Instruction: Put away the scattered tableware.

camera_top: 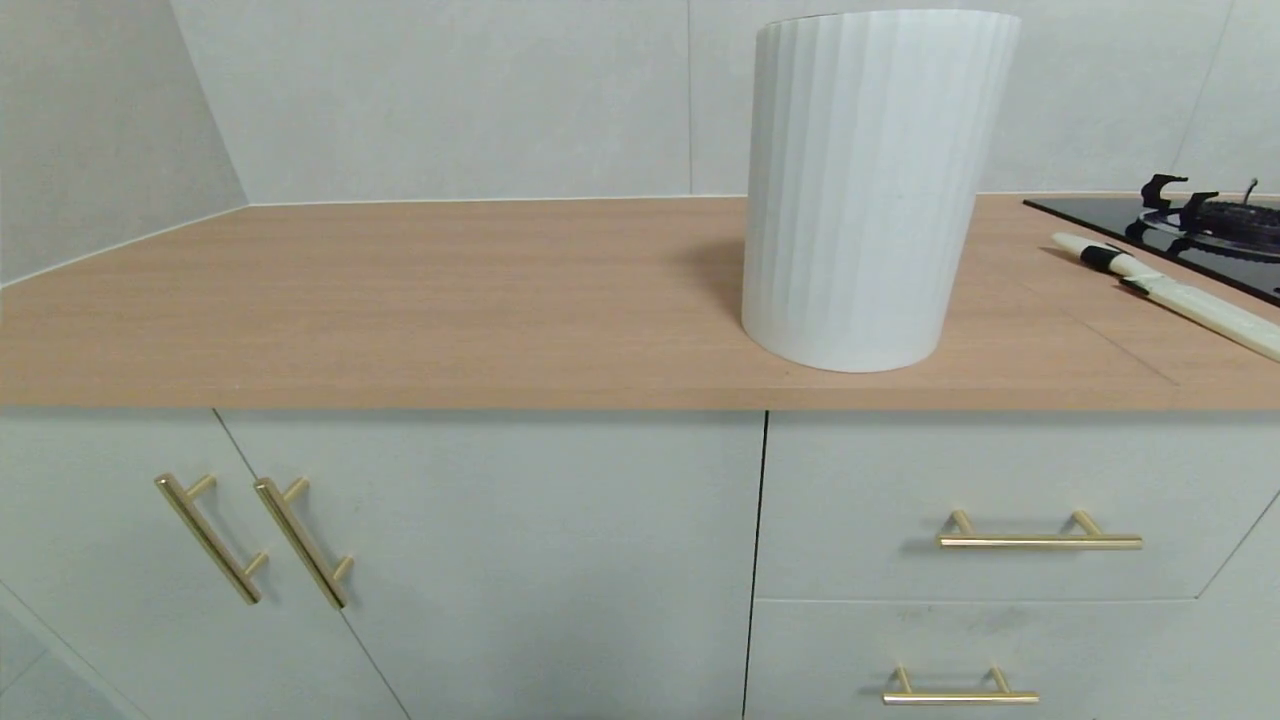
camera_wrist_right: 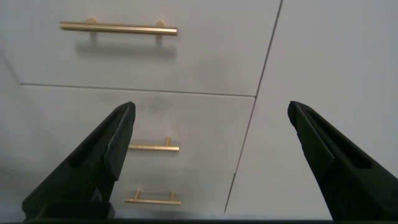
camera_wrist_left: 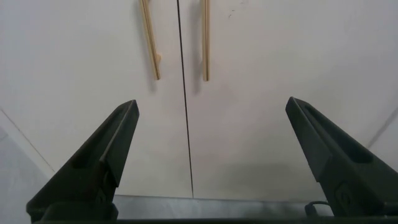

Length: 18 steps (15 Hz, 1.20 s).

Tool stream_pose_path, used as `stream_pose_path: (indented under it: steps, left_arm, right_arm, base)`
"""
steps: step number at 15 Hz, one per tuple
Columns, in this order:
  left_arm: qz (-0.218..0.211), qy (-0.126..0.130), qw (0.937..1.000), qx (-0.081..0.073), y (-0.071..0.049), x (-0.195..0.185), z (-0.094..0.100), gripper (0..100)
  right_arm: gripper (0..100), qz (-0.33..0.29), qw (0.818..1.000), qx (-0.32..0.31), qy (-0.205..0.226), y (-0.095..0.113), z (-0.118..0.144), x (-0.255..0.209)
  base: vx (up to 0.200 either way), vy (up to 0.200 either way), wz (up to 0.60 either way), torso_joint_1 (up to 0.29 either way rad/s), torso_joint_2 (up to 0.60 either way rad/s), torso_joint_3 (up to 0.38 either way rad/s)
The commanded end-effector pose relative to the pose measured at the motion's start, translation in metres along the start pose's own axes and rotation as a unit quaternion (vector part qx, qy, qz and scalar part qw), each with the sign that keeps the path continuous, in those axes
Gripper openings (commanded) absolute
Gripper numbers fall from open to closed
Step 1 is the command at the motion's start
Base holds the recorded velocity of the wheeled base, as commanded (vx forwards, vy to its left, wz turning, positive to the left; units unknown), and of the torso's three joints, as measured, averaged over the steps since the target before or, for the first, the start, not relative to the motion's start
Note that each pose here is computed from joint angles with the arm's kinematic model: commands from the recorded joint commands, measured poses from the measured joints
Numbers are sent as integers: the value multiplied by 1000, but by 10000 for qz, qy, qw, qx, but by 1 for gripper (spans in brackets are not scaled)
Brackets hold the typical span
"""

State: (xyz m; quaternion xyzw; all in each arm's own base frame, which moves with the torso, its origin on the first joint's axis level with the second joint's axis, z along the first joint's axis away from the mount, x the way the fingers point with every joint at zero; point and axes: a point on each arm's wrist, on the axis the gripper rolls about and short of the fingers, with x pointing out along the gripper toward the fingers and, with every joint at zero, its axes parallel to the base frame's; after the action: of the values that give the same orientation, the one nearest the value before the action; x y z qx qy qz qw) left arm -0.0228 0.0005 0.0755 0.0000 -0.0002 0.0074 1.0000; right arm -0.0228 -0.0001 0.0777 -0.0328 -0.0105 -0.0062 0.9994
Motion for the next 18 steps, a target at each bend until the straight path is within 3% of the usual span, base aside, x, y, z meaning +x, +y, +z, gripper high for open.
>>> stream_pose_path:
  steps: [1,5,14,18]
  left_arm:
    - [2,2,10000,0,0,0,0,100]
    - [2,2,10000,0,0,0,0,100]
    - [2,2,10000,0,0,0,0,100]
    - [2,2,10000,-8,0,0,0,100]
  right_arm:
    - [100,6,10000,-1,15,0,0,0]
    - [100,6,10000,-1,15,0,0,0]
    - [100,5,10000,-1,7,0,0,0]
    - [100,6,10000,-1,15,0,0,0]
  base:
    - [0,0,0,0,0,0]
    - [0,0,0,0,0,0]
    - [0,-200,0,3,2,2]
    - [0,0,0,0,0,0]
